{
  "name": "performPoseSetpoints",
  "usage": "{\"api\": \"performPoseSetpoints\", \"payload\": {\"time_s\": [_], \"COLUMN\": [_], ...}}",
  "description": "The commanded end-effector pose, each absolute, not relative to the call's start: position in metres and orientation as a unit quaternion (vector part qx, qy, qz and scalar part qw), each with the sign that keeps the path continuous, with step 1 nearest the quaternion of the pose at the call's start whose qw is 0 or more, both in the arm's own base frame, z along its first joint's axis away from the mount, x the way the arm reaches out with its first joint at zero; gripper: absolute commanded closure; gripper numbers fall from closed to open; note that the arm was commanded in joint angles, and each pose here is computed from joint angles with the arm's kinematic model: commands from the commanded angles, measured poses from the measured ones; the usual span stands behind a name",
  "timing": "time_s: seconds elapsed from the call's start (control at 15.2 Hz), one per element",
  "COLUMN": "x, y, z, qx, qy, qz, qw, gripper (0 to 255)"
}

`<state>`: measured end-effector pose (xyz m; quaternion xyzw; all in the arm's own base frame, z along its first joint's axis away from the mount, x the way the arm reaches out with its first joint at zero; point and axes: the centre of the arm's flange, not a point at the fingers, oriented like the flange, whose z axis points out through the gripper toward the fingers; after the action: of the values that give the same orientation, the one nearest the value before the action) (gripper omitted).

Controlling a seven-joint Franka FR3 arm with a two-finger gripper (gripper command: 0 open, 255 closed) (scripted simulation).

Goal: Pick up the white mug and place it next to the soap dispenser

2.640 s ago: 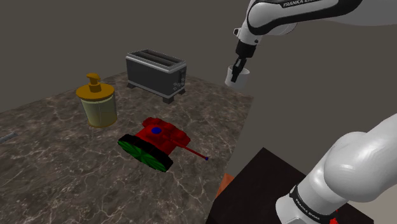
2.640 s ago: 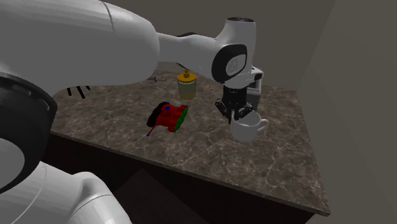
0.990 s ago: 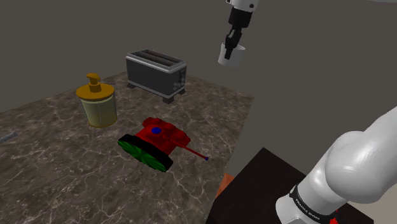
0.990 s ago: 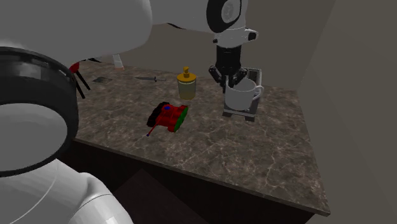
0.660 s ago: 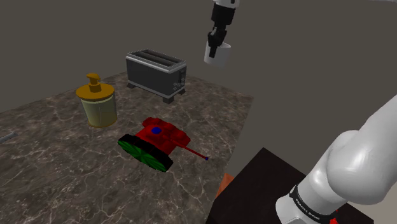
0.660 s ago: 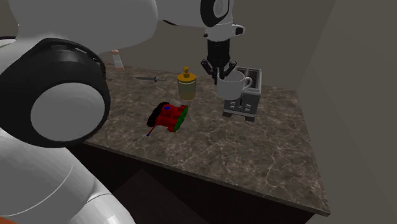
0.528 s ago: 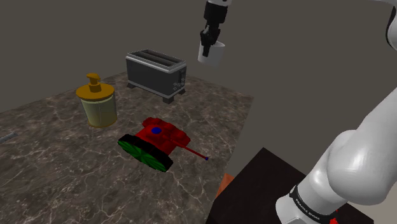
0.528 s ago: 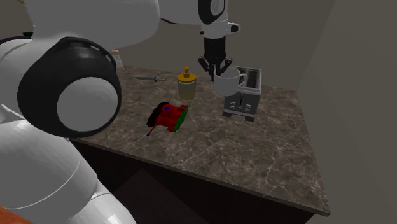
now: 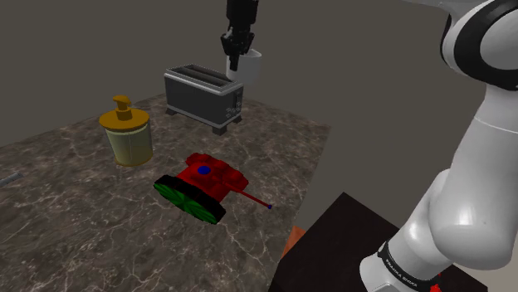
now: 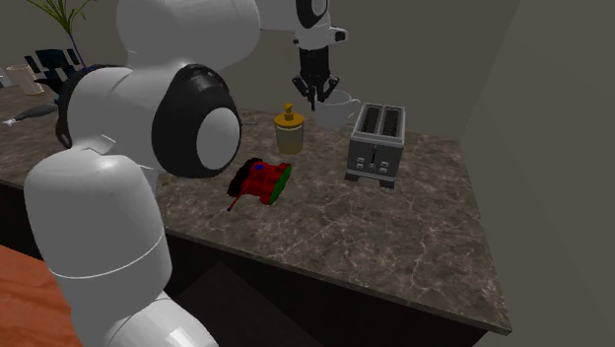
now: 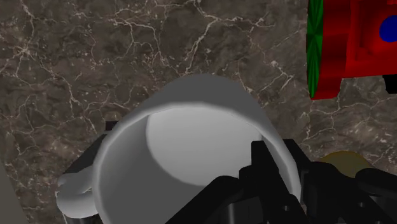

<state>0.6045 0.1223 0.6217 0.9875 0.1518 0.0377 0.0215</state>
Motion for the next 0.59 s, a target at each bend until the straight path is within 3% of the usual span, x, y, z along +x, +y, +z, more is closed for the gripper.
{"api": "performPoseSetpoints", "payload": {"time_s": [0.0, 0.53], "x": [0.616, 0.639], "y": [0.144, 0.182], "z": [0.621, 0.595], "qx": [0.988, 0.988], "qy": [0.151, 0.151], "qz": [0.038, 0.038], "qw": [0.021, 0.021], "gripper": [255, 255]}}
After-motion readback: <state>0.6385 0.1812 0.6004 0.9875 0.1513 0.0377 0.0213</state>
